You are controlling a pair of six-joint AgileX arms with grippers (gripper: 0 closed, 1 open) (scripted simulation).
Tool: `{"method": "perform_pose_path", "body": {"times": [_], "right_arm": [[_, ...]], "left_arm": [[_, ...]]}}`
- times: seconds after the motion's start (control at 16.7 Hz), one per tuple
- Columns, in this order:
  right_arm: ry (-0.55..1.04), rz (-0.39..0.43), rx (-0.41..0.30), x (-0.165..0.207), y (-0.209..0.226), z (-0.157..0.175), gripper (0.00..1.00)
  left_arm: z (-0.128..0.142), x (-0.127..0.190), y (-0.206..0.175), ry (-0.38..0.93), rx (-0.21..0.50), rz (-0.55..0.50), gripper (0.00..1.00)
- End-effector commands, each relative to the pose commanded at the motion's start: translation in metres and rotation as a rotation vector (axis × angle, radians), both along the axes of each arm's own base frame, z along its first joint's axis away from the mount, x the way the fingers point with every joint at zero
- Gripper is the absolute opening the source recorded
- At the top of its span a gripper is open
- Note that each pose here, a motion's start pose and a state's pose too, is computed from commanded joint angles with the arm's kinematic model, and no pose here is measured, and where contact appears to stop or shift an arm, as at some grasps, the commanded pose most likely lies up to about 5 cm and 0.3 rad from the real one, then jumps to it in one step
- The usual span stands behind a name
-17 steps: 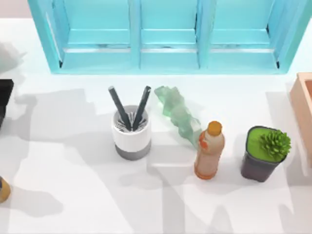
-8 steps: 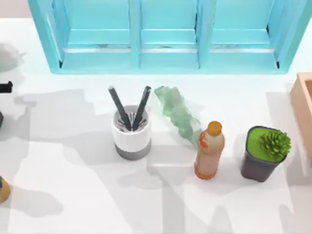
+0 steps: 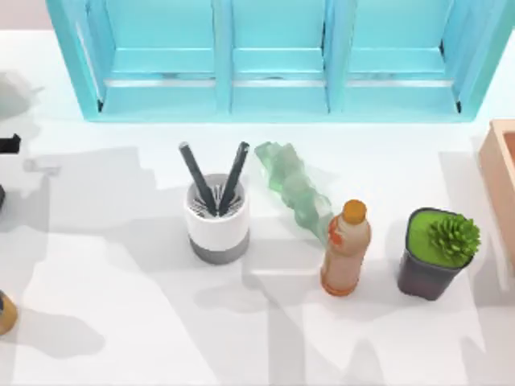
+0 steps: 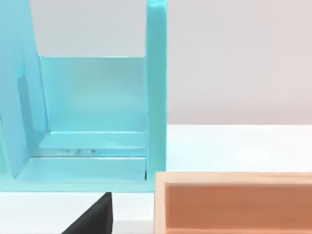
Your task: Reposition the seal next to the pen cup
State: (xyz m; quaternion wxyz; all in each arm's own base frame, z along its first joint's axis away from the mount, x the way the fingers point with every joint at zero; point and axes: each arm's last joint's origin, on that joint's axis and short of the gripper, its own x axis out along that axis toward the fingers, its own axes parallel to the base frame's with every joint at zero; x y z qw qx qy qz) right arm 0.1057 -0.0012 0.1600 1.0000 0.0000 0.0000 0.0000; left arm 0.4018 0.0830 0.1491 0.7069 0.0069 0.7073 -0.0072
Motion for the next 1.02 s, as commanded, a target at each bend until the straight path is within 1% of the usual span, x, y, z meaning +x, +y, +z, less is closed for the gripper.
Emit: {"method": "perform_pose_path", "body": {"times": [0.24,0.36,0.48,0.6,0.84,0.96,1.02], "right_arm": [[0.0,0.0,0.0,0.0,0.0,0.0,1.0],[0.0,0.0,0.0,0.0,0.0,0.0,1.0],[0.0,0.0,0.0,0.0,0.0,0.0,1.0],[0.0,0.0,0.0,0.0,0.0,0.0,1.0],[0.0,0.0,0.0,0.0,0.0,0.0,1.0],[0.0,0.0,0.0,0.0,0.0,0.0,1.0],[0.0,0.0,0.0,0.0,0.0,0.0,1.0]], "left_arm": [[0.001,0.001,-0.001,0.0,0.0,-0.003,0.0],[0.009,0.005,-0.009,0.001,0.0,0.009,0.0],[0.03,0.012,-0.029,-0.004,0.001,0.019,0.0],[0.061,0.016,-0.057,-0.001,0.001,0.018,0.0],[0.118,0.006,-0.118,0.012,0.002,0.002,0.0],[0.136,0.0,-0.136,0.003,0.001,-0.003,0.0],[0.14,-0.002,-0.14,0.0,0.0,-0.004,0.0]]}}
